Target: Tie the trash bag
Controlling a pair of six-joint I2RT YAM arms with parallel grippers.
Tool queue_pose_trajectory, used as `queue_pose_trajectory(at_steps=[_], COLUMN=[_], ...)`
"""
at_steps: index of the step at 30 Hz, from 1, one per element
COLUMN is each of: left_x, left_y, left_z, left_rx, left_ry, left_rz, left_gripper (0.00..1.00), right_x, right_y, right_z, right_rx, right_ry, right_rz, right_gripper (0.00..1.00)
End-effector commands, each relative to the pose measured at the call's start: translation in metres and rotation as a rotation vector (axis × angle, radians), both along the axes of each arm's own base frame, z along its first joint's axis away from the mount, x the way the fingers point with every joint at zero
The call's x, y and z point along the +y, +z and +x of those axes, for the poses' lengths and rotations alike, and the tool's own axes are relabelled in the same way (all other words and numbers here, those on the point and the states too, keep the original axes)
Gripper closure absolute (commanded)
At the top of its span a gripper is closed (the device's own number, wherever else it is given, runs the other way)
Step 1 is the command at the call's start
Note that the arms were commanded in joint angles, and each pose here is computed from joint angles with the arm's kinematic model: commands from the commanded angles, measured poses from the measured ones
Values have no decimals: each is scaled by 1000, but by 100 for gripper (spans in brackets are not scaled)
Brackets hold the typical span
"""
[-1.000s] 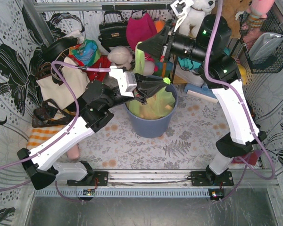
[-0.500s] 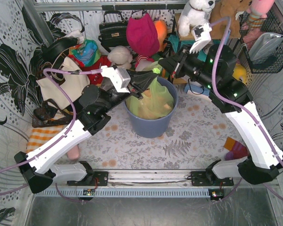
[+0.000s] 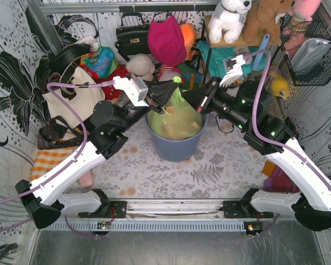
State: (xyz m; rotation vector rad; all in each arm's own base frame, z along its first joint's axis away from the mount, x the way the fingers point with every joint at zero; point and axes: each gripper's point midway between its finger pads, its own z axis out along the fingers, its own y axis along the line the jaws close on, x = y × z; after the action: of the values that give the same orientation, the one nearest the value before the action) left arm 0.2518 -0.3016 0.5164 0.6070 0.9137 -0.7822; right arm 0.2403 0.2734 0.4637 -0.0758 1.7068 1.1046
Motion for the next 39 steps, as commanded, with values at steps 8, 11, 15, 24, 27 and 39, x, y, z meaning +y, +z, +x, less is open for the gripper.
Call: queue_pose_trajectory(at_steps=[8, 11, 15, 24, 27, 39], left_x=[9, 9, 8, 9, 8, 9], left_y=[15, 14, 14, 14, 13, 10], left_z=[3, 5, 4, 2, 2, 0], left_rx=[-22, -17, -17, -13, -13, -5], left_ry=[29, 30, 26, 18, 16, 14], left_rz=[-49, -46, -46, -41, -37, -22], left_gripper=[100, 100, 100, 100, 100, 100], right_x=[29, 36, 41, 53, 57, 42], right_y=[8, 9, 2, -22, -30, -54], right_z=[-31, -37, -37, -23, -17, 11], right_rx=[46, 45, 49, 47, 34, -72], right_ry=[107, 120, 102, -3, -51, -388], right_rz=[115, 123, 123, 100, 92, -6], right_gripper=[100, 100, 100, 100, 100, 100])
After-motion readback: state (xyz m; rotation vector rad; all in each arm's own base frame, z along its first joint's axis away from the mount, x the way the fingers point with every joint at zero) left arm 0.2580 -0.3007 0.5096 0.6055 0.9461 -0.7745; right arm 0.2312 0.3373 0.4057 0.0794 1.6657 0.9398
